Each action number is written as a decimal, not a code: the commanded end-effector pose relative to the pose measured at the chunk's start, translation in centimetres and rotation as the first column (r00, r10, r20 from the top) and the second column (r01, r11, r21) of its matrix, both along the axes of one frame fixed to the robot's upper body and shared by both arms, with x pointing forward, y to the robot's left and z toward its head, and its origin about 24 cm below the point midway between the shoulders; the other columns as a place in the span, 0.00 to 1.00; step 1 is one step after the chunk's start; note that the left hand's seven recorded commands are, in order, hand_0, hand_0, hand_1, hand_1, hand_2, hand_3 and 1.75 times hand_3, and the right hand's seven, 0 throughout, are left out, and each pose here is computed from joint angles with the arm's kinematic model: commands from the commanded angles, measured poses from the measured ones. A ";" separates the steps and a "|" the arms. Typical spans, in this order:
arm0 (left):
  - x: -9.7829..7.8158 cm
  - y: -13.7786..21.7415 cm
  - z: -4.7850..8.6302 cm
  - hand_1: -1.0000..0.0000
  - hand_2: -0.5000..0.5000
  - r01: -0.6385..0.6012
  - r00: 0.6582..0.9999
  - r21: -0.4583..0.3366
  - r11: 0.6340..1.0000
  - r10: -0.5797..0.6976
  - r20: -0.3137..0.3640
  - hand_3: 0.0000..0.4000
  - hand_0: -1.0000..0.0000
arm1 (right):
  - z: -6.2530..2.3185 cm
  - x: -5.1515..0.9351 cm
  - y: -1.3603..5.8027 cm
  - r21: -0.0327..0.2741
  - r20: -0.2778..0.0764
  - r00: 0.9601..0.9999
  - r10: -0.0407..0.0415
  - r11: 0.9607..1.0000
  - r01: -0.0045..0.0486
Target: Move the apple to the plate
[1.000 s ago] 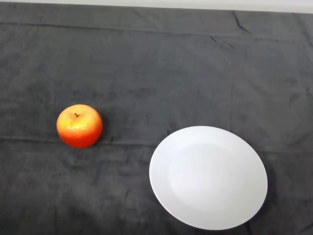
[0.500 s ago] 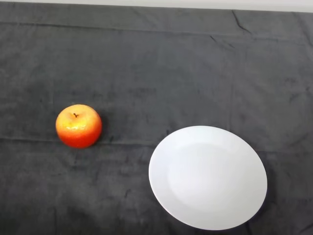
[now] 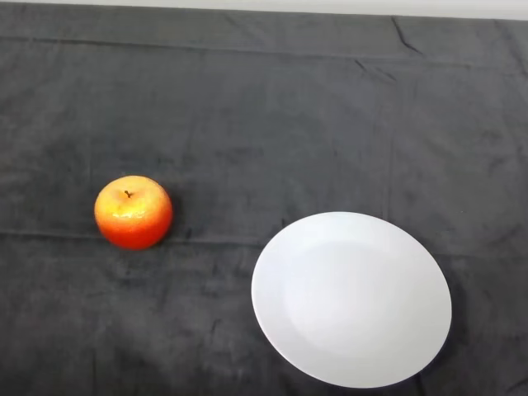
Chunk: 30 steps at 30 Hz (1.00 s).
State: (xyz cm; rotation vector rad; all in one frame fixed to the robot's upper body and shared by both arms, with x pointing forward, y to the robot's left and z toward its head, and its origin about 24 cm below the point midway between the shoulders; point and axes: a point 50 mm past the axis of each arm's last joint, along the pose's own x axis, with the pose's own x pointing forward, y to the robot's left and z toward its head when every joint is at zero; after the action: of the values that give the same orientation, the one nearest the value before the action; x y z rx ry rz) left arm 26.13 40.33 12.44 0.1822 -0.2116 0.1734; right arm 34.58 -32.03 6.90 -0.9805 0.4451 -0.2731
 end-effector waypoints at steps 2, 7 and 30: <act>0.1 -1.0 -0.2 1.00 0.50 0.050 0.998 0.050 0.997 -0.048 -0.042 0.00 1.00 | -0.74 -0.65 -0.51 0.007 -0.023 0.999 -0.024 1.000 0.024; 0.3 -1.9 -0.7 1.00 0.50 0.098 0.992 0.068 0.993 -0.092 -0.088 0.00 1.00 | -0.74 -0.67 -0.51 0.007 -0.022 0.999 -0.024 1.000 0.024; 1.9 -5.5 -2.5 1.00 0.50 0.202 0.963 0.087 0.975 -0.182 -0.196 0.00 1.00 | -0.75 -0.71 -0.49 0.009 -0.021 0.999 -0.024 1.000 0.024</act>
State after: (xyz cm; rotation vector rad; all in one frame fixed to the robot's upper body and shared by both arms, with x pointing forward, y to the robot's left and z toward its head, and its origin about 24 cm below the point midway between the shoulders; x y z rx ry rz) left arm 28.48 35.27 10.39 0.2572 -0.0708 -0.0307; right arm 34.58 -32.07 6.94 -0.9801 0.4446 -0.2750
